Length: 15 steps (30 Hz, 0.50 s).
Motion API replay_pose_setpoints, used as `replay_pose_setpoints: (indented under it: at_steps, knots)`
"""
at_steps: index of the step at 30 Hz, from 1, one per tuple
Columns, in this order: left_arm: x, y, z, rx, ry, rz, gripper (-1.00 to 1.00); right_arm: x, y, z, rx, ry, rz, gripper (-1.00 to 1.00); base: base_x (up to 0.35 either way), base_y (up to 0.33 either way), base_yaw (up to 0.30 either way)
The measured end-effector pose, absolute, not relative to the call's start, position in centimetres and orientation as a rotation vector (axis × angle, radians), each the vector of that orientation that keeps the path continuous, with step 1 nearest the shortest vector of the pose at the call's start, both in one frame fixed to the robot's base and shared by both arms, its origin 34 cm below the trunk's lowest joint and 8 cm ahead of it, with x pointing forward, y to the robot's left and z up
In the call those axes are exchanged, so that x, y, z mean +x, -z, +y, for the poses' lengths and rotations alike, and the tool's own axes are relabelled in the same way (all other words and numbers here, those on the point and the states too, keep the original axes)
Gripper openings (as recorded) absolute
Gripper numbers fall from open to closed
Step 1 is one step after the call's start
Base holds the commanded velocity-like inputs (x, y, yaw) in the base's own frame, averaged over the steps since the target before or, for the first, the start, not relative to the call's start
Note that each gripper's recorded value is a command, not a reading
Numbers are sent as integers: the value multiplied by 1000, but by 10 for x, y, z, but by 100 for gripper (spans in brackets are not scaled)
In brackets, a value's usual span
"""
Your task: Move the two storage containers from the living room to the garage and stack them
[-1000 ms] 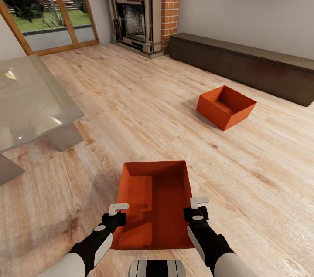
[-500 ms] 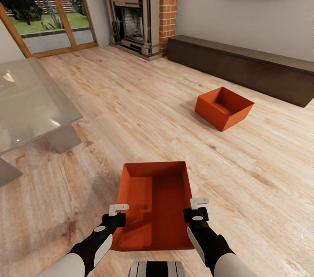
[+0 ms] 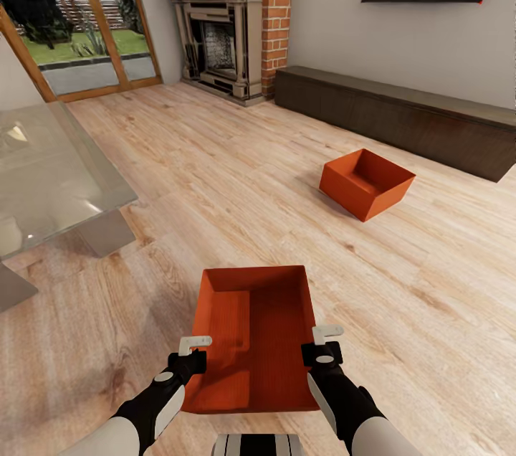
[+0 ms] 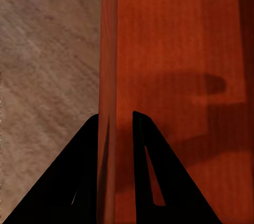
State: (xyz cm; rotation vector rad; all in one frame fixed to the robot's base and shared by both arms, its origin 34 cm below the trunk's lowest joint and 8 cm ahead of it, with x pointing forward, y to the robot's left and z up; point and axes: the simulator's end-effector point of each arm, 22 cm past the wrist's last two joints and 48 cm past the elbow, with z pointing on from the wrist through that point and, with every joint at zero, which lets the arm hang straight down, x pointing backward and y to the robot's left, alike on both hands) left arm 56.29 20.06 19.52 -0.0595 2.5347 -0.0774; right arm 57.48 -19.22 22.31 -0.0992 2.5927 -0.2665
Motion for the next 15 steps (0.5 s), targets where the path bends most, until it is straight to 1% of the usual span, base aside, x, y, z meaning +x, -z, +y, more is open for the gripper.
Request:
replay_pose_setpoints:
  at_steps: [15]
  knots:
    - [578, -239, 201, -57, 79, 2515, -100, 589, -267, -192, -92, 266, 2573, -100, 0, 0, 0]
